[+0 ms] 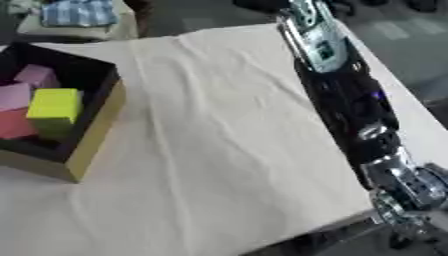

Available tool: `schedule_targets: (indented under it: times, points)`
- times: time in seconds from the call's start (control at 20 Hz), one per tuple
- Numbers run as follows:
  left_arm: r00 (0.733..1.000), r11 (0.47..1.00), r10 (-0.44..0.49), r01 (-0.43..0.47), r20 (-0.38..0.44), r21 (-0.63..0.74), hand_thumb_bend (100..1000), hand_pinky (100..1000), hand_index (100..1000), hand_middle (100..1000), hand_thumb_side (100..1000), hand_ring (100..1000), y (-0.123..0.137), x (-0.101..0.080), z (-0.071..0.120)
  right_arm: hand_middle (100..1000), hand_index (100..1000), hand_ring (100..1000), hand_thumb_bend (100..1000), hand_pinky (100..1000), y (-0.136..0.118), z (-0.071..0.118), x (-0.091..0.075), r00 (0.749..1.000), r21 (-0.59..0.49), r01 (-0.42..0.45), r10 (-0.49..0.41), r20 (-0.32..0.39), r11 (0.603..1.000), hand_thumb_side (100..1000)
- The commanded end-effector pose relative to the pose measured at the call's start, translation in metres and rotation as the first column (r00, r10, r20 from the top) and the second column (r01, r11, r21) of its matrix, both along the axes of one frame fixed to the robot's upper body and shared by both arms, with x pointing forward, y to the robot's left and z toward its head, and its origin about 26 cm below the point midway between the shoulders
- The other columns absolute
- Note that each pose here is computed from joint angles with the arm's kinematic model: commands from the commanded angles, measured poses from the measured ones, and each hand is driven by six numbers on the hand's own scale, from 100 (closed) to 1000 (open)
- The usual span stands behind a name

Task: Pick up objects on the table and place them in the box.

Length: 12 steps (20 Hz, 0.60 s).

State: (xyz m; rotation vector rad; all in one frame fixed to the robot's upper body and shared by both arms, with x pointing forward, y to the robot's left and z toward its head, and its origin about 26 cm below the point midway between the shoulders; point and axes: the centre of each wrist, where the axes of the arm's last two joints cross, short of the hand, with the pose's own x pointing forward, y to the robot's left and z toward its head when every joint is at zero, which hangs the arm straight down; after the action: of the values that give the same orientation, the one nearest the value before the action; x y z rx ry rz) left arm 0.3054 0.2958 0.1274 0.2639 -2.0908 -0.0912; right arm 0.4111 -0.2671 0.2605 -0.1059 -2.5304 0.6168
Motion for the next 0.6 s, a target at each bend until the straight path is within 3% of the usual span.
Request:
schedule_targets:
  times: [0.05, 0.25, 0.6]
  points:
    - [1.0, 1.0, 0.018, -0.019, 0.016, 0.022, 100, 846, 872, 661, 704, 699, 0.006, -0.002, 0.006, 733, 919, 670, 100, 723, -0.007, 0.003, -0.018, 1.0, 0.127, -0.001, 0.0, 0.008, 0.992, 496]
    - [1.0, 0.999, 0.023, -0.024, 0.003, 0.023, 100, 845, 871, 661, 706, 699, 0.008, -0.002, 0.003, 724, 911, 658, 100, 719, -0.015, -0.028, -0.034, 0.997, 0.228, 0.036, -0.019, -0.076, 0.973, 524]
    - [0.999, 0.999, 0.034, -0.033, -0.008, 0.025, 100, 845, 869, 663, 704, 706, 0.01, -0.002, -0.001, 714, 906, 659, 100, 722, -0.025, -0.079, -0.055, 0.978, 0.261, 0.125, -0.075, -0.196, 0.957, 579]
